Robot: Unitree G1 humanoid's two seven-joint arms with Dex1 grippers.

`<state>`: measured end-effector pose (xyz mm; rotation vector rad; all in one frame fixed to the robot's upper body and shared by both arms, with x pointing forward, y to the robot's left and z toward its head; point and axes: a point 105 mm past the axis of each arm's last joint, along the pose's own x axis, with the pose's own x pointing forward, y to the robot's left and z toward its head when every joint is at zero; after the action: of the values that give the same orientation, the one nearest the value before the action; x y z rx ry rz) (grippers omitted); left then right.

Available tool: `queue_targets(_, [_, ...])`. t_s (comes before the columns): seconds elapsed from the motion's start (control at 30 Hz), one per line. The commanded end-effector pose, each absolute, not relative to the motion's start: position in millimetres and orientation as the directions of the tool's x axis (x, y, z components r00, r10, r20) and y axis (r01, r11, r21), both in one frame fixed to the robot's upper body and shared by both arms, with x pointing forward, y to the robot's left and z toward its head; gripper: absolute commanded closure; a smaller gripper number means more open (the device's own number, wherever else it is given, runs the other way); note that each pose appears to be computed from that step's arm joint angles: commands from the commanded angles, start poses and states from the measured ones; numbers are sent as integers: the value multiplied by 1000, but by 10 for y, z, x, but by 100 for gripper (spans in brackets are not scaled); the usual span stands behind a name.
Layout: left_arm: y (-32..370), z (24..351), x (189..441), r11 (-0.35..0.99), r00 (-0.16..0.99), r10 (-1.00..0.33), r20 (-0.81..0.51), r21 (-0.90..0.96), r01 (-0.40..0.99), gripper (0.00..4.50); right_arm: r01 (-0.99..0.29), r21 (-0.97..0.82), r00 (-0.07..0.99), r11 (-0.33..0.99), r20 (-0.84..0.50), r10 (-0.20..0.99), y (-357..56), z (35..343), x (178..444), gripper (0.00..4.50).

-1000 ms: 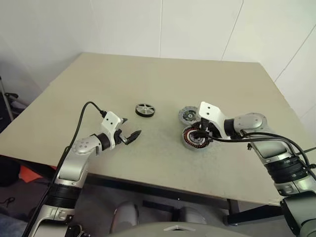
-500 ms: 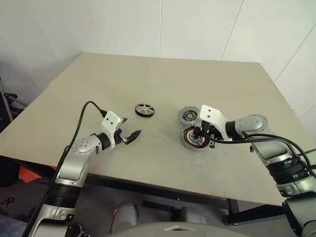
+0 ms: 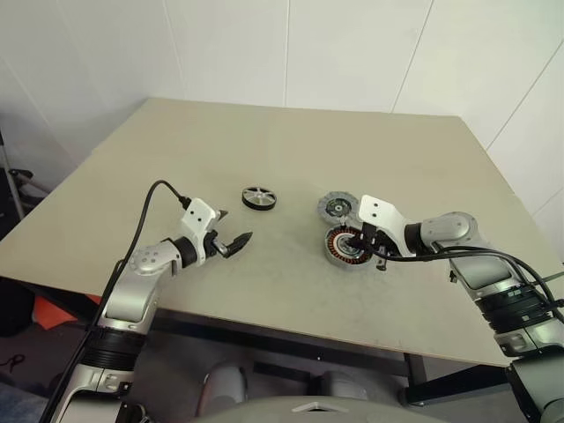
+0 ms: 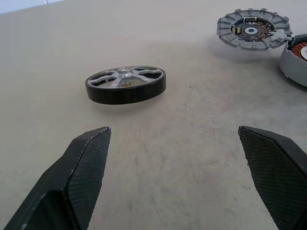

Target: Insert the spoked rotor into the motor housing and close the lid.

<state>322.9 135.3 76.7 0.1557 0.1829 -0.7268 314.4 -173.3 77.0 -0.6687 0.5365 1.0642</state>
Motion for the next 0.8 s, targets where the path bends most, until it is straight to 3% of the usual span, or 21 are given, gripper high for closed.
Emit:
queue_targets(0.03, [1343, 901, 3274, 733, 740, -650, -176, 113, 671, 0, -910, -290, 415, 298, -644, 642, -1671, 1028, 3169, 447])
queue_targets(0.3, [1345, 887, 3259, 734, 740, -648, -178, 112, 670, 0, -908, -301, 419, 292, -641, 643, -1657, 1054, 3162, 447])
queue_targets(0.8, [1320, 885, 3256, 729, 734, -654, -181, 109, 676, 0, -897, -246, 431, 368, -676, 598, -1786, 749, 3252, 447])
